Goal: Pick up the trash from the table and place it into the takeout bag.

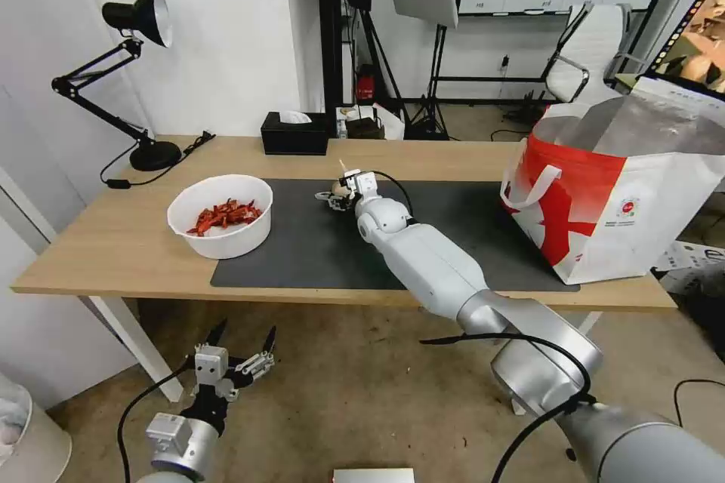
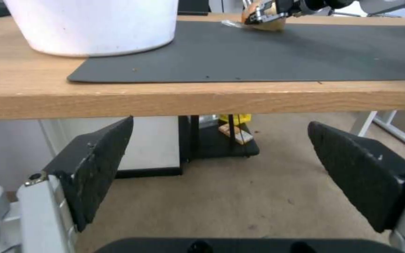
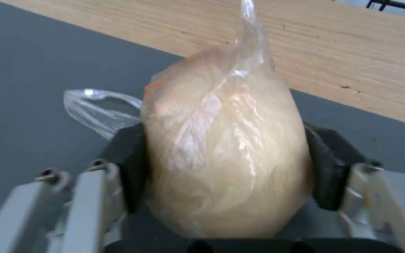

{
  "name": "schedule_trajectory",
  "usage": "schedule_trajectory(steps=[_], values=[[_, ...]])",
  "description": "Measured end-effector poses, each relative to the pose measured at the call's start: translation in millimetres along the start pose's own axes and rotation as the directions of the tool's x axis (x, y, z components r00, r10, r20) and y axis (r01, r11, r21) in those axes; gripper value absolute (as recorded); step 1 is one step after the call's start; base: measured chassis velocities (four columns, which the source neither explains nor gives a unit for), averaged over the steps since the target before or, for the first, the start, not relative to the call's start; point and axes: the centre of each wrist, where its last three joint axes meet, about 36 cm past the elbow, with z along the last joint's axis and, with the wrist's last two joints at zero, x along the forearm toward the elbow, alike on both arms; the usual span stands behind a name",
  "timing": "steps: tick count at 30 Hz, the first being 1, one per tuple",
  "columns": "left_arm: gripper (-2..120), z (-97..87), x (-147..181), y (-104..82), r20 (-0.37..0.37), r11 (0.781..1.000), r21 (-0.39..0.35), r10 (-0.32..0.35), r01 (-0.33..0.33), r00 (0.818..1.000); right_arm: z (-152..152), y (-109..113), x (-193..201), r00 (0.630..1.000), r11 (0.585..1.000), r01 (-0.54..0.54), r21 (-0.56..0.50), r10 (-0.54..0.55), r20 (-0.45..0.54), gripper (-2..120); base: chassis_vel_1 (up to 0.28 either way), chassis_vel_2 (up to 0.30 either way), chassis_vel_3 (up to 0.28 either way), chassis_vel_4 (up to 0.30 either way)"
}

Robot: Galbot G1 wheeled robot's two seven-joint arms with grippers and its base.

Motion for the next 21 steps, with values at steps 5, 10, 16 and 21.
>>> schedule_trajectory(steps=[5, 10, 16, 21], values=[[100, 1.4, 0, -1.6, -0.001, 1.0, 0.002, 0.002, -0.002, 1.0, 6, -4, 0, 1.0, 1.0, -0.006, -0.004, 0.006, -0.007, 46, 0.0, 0.0, 0.0, 0.0], [100, 1.6, 0, -1.6, -0.001, 1.0, 0.0, 0.004, -0.004, 1.0, 11, -8, 3, 1.0, 1.0, -0.008, -0.009, 0.008, -0.007, 28, 0.0, 0.0, 0.0, 0.0], [100, 1.5, -1, -2.7, 0.0, 1.0, 0.001, 0.008, -0.008, 1.0, 11, -23, 28, 0.998, 0.999, -0.042, -0.031, 0.043, 0.05, 11, 0.0, 0.0, 0.0, 0.0], [100, -0.8, 1, -5.6, 0.004, 1.0, 0.004, 0.013, -0.013, 1.0, 12, -46, 84, 0.977, 0.991, -0.131, 0.013, 0.127, 0.171, 9, 0.0, 0.0, 0.0, 0.0]])
